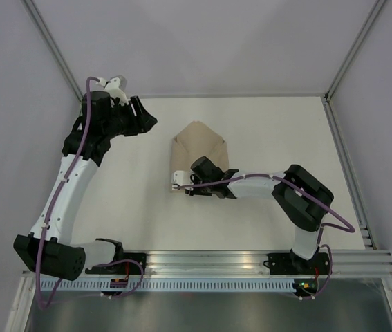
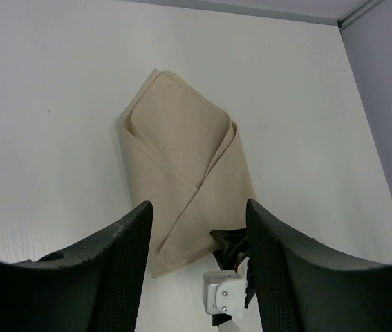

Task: Fold the napkin, place the utensils inside, and roll it up
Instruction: Roll the napkin at the center of the board.

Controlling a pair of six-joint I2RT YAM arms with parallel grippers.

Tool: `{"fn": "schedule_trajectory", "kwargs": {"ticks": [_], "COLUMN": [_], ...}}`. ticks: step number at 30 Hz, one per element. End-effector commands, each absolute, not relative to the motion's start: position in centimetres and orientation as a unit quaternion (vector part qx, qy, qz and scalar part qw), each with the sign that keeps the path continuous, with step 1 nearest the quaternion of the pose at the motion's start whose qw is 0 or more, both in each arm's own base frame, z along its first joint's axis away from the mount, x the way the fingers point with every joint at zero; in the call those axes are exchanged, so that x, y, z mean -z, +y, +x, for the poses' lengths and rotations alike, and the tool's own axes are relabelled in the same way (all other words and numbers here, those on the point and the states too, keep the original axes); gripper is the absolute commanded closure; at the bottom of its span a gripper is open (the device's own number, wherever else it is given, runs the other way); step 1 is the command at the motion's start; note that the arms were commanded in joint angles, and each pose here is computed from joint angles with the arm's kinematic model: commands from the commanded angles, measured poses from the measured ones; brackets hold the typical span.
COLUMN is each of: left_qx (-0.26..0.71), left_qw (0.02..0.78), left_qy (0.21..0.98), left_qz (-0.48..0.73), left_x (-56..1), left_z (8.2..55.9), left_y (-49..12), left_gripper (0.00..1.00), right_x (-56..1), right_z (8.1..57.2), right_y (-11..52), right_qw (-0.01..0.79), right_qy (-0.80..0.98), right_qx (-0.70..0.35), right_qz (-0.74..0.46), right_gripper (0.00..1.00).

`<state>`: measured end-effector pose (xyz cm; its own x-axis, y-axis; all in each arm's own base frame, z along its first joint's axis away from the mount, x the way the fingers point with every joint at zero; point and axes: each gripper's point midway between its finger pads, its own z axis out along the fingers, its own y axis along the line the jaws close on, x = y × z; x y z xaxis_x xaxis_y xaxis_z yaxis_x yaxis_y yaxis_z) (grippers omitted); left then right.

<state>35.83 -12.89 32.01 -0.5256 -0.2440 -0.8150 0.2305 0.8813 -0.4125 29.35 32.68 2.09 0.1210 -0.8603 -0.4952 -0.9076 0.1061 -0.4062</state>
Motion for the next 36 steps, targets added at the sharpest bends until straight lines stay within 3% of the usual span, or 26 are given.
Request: {"fn": "schedule_trajectory", "kwargs": {"ticks": [1, 7, 11, 17, 28, 36], "left_qx": [0.271, 0.274, 0.269, 0.246, 0.2, 0.205], "left_qw": [0.529, 0.548, 0.574, 0.646, 0.727, 0.719], "left_qy": [0.803, 0.786, 0.767, 0.707, 0.6, 0.534], "left_qz": [0.055, 0.083, 0.098, 0.15, 0.268, 0.395], "left_x": [-35.0, -35.7, -36.7, -39.1, -38.7, -35.6], "left_z": [34.8, 34.0, 33.3, 31.5, 28.4, 25.7], "left_y": [-14.2, -14.8, -14.9, -16.1, -18.9, -22.1], "left_gripper": [0.38, 0.39, 0.4, 0.4, 0.43, 0.39], "right_x": [1.2, 1.8, 1.5, 0.9, 0.5, 1.2], "right_z": [27.9, 26.9, 26.3, 26.1, 26.5, 27.1], "right_y": [30.3, 30.2, 30.3, 29.9, 29.0, 28.5], "right_qw": [0.268, 0.209, 0.18, 0.122, 0.062, 0.039], "right_qy": [0.68, 0.696, 0.702, 0.725, 0.744, 0.752], "right_qx": [-0.042, -0.081, -0.115, -0.188, -0.248, -0.268], "right_qz": [-0.681, -0.682, -0.679, -0.651, -0.617, -0.6], "right_gripper": [0.62, 0.81, 0.84, 0.86, 0.87, 0.89]}}
